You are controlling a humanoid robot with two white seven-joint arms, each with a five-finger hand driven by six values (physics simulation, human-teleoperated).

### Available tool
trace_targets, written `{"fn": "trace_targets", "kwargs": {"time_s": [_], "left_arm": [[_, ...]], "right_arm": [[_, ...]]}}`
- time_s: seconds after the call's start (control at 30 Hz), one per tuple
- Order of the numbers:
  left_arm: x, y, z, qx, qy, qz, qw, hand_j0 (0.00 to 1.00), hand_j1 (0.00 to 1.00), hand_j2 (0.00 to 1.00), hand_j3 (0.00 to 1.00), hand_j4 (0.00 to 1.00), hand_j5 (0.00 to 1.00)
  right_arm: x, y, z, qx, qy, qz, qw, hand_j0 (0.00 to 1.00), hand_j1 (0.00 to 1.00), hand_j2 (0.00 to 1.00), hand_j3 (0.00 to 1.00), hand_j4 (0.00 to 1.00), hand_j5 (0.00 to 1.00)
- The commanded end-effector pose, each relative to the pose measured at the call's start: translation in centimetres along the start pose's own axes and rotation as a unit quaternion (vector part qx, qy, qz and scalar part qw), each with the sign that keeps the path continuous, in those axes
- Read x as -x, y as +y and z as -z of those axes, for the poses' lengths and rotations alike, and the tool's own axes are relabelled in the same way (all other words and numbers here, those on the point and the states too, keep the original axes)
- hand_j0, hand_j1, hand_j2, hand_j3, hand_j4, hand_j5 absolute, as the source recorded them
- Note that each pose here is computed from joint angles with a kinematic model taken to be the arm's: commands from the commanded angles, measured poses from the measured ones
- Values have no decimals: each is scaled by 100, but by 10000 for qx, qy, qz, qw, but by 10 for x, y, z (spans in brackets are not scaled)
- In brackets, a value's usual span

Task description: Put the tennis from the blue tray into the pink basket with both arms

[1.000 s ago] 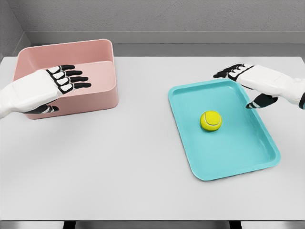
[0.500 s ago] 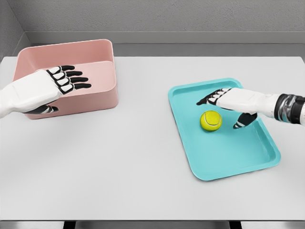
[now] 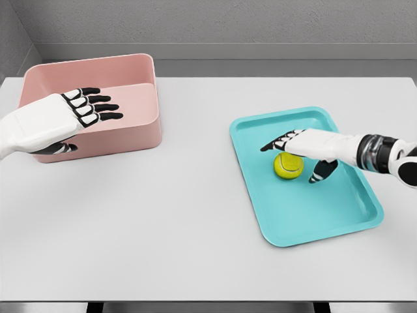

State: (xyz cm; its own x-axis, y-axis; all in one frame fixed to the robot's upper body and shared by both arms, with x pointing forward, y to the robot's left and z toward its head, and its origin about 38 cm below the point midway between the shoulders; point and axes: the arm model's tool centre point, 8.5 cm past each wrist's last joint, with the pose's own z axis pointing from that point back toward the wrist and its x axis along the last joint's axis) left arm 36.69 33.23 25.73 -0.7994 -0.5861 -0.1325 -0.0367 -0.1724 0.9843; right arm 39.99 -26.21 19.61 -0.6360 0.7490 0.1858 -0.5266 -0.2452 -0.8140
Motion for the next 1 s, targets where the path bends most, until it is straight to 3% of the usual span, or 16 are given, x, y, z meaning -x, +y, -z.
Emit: {"fn": "trace_targets", "kwargs": {"time_s": [0.0, 0.3, 0.4, 0.5, 0.97], "left_arm": [[0, 0, 0, -9, 0, -22, 10000, 100, 100, 100, 100, 100, 100], [0, -1, -1, 27, -3, -18, 10000, 100, 100, 100, 100, 100, 100], [0, -1, -2, 39, 0, -22, 10000, 100, 100, 100, 100, 100, 100], [-1, -1, -2, 40, -10, -23, 10000, 100, 100, 100, 100, 100, 100], [0, -1, -2, 45, -10, -17, 10000, 100, 100, 100, 100, 100, 100]], "right_arm": [[1, 4, 2, -64, 19, 42, 10000, 100, 100, 100, 100, 100, 100], [12, 11, 5, -149, 460, 318, 9983, 100, 100, 100, 100, 100, 100], [11, 11, 5, -148, 452, 315, 9984, 100, 100, 100, 100, 100, 100], [7, -1, 14, -95, 513, 289, 9982, 100, 100, 100, 100, 100, 100], [1, 9, 23, -282, 422, 272, 9983, 100, 100, 100, 100, 100, 100]]}}
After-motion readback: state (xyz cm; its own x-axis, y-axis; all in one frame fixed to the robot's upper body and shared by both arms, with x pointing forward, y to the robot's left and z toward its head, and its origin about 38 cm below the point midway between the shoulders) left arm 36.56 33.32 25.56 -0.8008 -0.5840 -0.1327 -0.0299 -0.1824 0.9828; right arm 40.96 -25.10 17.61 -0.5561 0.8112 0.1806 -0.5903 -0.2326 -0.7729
